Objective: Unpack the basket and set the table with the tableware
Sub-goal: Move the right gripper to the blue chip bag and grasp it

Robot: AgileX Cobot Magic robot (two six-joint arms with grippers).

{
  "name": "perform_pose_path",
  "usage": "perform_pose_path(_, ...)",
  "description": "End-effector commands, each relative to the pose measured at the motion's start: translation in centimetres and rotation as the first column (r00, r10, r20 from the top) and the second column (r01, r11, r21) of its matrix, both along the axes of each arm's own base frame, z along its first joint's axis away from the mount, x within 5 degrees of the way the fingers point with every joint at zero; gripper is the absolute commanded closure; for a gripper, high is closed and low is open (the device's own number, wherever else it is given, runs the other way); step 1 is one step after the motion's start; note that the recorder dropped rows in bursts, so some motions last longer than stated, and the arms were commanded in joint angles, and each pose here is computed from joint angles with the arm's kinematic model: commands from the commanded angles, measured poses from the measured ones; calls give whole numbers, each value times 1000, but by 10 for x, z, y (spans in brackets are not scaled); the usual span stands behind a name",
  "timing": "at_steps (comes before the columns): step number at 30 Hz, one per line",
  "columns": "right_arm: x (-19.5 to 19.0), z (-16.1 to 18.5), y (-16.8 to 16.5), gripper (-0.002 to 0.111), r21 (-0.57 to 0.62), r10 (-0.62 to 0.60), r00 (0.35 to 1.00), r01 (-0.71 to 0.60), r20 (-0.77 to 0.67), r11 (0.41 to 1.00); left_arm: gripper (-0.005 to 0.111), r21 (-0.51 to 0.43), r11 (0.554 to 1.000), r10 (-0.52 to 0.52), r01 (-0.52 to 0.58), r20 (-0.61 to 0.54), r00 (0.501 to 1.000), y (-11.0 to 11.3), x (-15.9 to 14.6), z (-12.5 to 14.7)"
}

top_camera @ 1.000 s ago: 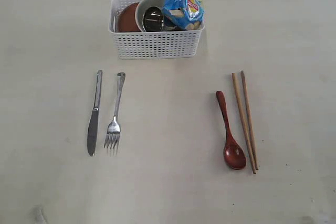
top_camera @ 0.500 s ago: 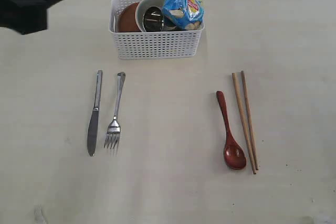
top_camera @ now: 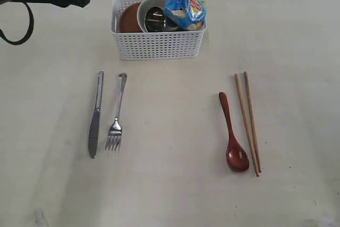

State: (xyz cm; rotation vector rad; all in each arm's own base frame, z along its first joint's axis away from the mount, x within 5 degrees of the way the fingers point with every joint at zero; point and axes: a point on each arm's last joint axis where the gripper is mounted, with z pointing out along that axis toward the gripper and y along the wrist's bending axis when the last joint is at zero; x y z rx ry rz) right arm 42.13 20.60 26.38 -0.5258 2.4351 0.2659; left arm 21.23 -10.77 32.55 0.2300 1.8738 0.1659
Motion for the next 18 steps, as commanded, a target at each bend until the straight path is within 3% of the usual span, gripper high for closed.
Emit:
perform_pose_path(1,13,-14,-9,44,-8,-33,999,33,10,999,35,10,1000,28,-29,29,999,2,1,4)
perform_pose_path(9,19,-40,-6,46,-5,-73,996,73,-50,997,35,11,1000,22,-23,32,999,2,2,4)
perform_pose_path(18,19,-42,-6,84,3,-90,994,90,-62,996,35,-4,1000,-20,20,30,999,-2,1,4)
